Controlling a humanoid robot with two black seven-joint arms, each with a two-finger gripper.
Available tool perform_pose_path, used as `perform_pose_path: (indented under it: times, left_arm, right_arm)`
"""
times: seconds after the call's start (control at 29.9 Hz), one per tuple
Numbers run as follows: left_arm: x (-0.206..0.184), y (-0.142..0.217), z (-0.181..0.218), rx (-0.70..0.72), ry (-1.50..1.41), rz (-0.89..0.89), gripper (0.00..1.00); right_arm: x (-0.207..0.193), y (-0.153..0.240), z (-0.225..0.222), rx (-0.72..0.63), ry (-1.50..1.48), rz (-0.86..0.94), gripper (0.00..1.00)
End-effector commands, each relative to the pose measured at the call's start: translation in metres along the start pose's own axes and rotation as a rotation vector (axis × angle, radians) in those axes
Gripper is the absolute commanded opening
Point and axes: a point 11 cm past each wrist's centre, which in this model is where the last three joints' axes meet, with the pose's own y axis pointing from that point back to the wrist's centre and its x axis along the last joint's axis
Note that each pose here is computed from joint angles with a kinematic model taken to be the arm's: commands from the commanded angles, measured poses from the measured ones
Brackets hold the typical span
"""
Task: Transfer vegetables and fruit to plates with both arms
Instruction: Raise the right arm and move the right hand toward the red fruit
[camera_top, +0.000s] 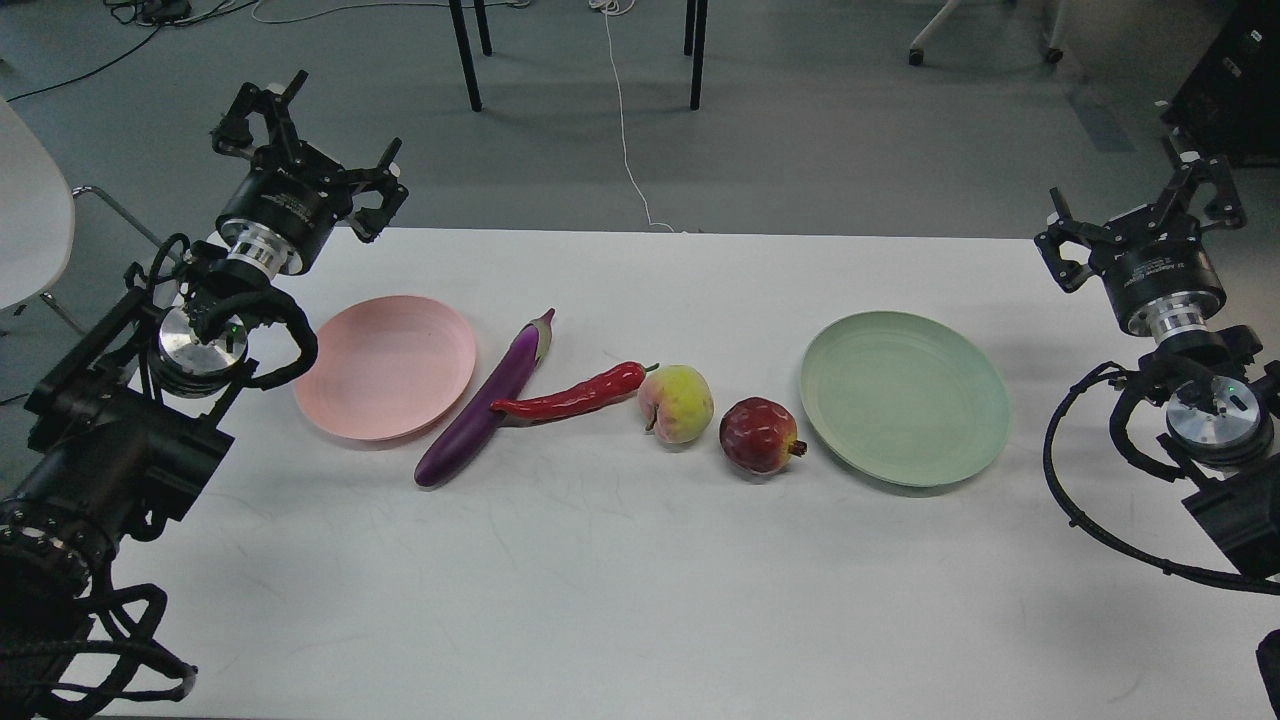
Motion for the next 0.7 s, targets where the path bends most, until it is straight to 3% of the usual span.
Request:
perform_pose_path:
  times: [0.0, 0.2, 0.33, 0.5, 0.67]
  left_arm:
    - [0.001, 0.000, -0.001, 0.003, 0.000, 0.004, 0.99]
    - [0.001, 0.000, 0.003, -0.001, -0.007, 0.011, 0.99]
    - [0.001, 0.000, 0.008, -0.008, -0.015, 0.009, 0.99]
    - [0.000, 0.000, 0.011, -0.008, -0.022, 0.002, 0.99]
    - [0.001, 0.000, 0.015, 0.002, -0.055, 0.003, 0.99]
  right_arm:
    - [-0.013, -0.009, 0.002, -0.031, 0.037, -0.034, 0.99]
    - [-0.027, -0.016, 0.005, -0.070, 0.090, -0.082, 0.99]
    - [-0.055, -0.034, -0.026, -0.108, 0.312, -0.182, 0.99]
    - [-0.114, -0.057, -0.045, -0.206, 0.601, -0.357, 0.99]
    - [-0.175, -0.073, -0.029, -0.364, 0.940, -0.538, 0.98]
